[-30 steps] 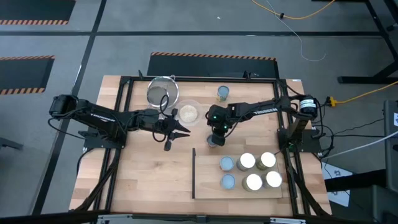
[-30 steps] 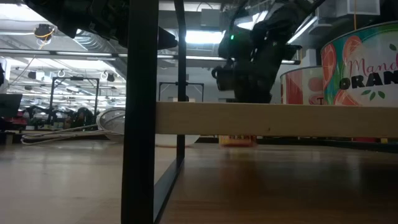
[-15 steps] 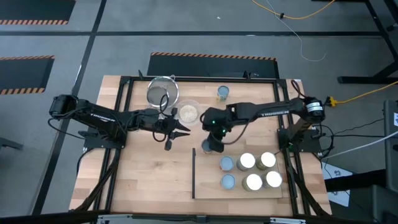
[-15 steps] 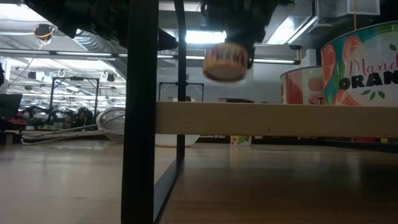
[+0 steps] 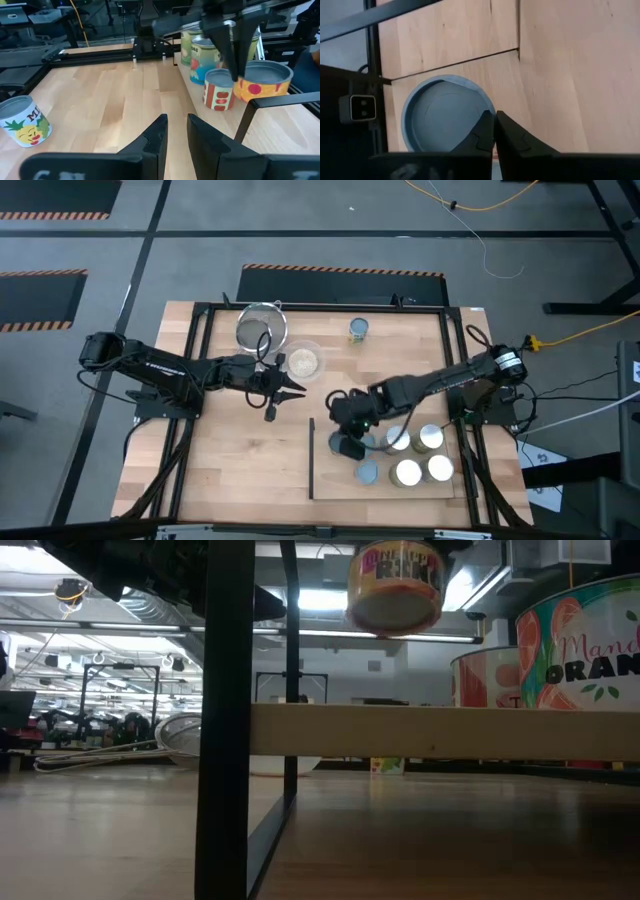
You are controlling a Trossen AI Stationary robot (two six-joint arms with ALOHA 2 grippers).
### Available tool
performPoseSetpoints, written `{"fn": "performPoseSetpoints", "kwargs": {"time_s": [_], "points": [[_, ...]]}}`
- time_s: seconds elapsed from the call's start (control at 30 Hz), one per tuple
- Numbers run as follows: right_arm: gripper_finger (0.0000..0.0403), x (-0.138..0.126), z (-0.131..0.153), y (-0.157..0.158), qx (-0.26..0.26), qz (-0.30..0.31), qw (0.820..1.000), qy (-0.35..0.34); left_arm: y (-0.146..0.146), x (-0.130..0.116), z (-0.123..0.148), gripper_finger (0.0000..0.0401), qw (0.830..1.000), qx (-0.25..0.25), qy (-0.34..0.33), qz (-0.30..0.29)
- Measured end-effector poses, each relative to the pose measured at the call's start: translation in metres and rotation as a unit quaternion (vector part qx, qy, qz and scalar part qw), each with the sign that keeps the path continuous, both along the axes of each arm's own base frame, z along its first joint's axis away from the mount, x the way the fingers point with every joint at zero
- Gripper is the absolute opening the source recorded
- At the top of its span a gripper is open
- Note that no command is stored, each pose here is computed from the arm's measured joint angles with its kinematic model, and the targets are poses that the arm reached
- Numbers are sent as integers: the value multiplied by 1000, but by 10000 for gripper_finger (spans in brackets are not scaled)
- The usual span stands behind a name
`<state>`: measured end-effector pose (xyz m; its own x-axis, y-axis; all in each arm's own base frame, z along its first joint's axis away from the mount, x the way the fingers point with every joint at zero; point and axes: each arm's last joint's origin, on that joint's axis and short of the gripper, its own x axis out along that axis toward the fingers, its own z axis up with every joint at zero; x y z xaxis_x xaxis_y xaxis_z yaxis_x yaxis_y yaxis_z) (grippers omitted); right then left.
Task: Pick and place cans onto a shelf
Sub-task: Put the yellow can on the shelf
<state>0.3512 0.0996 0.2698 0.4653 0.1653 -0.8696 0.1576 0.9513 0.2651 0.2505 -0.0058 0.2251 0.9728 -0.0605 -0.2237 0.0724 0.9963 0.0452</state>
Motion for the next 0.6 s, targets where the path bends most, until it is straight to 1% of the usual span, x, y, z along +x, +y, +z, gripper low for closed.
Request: {"fn": "performPoseSetpoints", "kwargs": {"time_s": [0.3, 0.6], "points": [[8, -7, -6, 36, -30, -30, 999, -12, 0, 0, 0, 66, 1000, 0, 0, 0], [9, 0, -25, 64, -25, -2, 999, -29, -1, 0, 0, 66, 1000, -3, 0, -10]]}}
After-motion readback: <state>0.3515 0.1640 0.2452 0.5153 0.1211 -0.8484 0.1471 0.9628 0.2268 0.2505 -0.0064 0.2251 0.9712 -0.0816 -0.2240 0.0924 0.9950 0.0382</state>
